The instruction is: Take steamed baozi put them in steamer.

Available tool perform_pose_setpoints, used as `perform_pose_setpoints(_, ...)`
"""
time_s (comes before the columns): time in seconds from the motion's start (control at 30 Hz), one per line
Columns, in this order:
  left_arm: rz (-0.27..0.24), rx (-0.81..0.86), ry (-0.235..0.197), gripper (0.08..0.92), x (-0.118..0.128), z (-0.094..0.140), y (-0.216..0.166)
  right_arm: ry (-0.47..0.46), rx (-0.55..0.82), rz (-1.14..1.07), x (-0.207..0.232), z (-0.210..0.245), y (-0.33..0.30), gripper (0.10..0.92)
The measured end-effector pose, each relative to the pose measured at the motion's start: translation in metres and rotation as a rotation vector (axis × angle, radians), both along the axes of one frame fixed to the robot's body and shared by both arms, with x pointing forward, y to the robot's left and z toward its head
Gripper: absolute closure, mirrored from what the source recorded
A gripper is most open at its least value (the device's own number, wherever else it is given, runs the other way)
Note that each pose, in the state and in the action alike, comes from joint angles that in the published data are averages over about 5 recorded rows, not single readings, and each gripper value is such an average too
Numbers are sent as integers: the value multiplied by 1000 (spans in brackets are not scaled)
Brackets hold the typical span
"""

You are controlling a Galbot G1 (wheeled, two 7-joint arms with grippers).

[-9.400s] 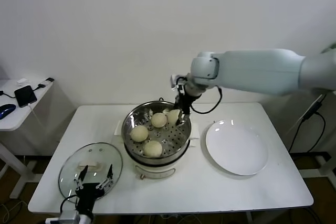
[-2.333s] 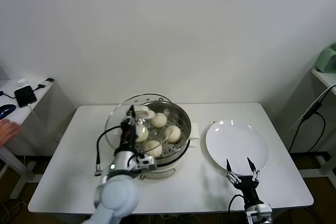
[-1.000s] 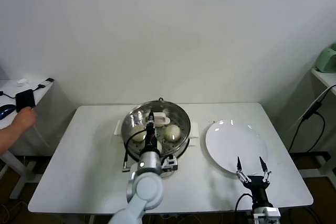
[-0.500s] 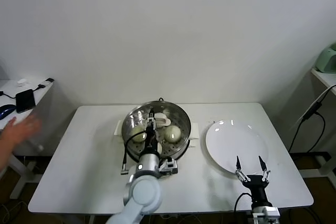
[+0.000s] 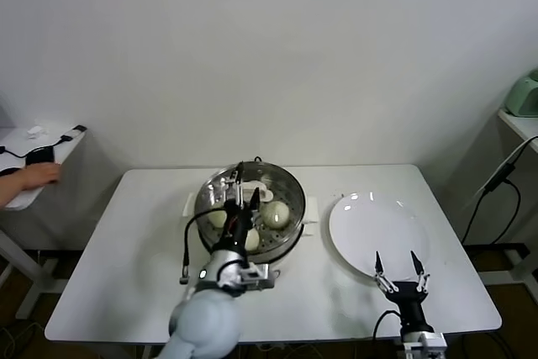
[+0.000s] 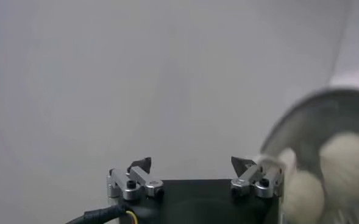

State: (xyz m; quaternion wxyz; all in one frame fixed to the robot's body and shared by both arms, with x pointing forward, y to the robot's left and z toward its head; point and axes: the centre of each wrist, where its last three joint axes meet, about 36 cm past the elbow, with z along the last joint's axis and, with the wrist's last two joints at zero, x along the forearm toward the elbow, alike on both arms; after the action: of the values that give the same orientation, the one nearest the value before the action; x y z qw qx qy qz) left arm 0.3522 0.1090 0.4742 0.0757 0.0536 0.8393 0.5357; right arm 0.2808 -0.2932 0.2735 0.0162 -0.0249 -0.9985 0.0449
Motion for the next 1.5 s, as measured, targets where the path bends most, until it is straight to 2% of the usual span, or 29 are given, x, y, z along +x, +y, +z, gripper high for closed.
perform_pose_setpoints(0.13, -59, -185, -13, 177, 0, 5, 21, -27, 2, 6, 0, 2, -2, 200)
perform_pose_setpoints(0.27, -64, -371, 5, 177, 2, 2, 50, -52, 1, 10, -1, 2, -5, 199)
perform_pose_setpoints(0.5, 4, -662, 68, 177, 5, -21, 105, -81, 15, 32, -1, 3, -5, 200)
perform_pose_setpoints(0.73, 82, -864, 118, 177, 1, -60, 150, -89, 56, 47, 0, 5, -4, 200)
perform_pose_setpoints(1.17, 208, -1000, 175, 177, -22, -148, 207, -47, 134, 38, -2, 3, -8, 200)
perform_pose_setpoints(1.33, 227, -1010, 193, 177, -35, -173, 214, -38, 151, 34, 0, 3, -7, 200)
perform_pose_setpoints(1.5, 221, -1020, 205, 177, -46, -187, 215, -32, 162, 33, 0, 2, -6, 199)
